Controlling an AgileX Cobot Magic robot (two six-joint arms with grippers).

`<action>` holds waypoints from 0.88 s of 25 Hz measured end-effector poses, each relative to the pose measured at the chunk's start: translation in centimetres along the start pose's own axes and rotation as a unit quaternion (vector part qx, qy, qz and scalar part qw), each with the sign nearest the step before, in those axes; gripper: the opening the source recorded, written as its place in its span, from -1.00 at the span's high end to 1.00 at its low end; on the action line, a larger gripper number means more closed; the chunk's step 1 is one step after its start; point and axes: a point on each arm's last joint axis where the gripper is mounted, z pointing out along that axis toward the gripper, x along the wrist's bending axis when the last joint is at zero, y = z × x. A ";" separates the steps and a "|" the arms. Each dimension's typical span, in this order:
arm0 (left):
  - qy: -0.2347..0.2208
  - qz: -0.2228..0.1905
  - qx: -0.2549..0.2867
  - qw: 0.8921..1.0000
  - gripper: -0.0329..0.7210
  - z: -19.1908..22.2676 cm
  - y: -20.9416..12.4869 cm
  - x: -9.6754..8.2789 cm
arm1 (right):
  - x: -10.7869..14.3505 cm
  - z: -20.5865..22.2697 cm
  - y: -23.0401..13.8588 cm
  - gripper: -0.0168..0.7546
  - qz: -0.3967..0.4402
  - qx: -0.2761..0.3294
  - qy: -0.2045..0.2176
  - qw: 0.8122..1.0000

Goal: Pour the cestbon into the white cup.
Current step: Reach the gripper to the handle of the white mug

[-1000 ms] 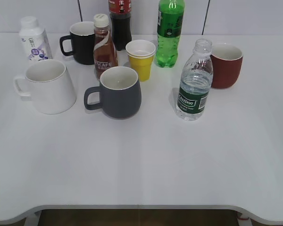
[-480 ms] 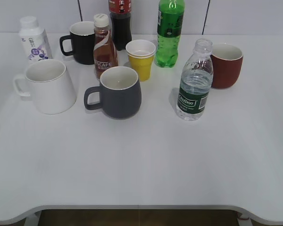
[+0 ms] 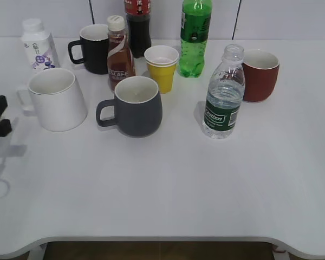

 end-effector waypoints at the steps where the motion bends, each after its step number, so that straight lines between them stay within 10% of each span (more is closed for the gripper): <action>1: -0.005 -0.001 -0.008 1.000 0.27 0.4 -0.6 0.0 | 0.0 0.0 0.0 -0.21 0.000 0.000 0.000 1.000; 22: -0.026 0.004 -0.038 0.999 0.05 5.5 -1.4 0.1 | 0.0 0.0 0.0 -0.21 0.000 0.000 0.000 1.000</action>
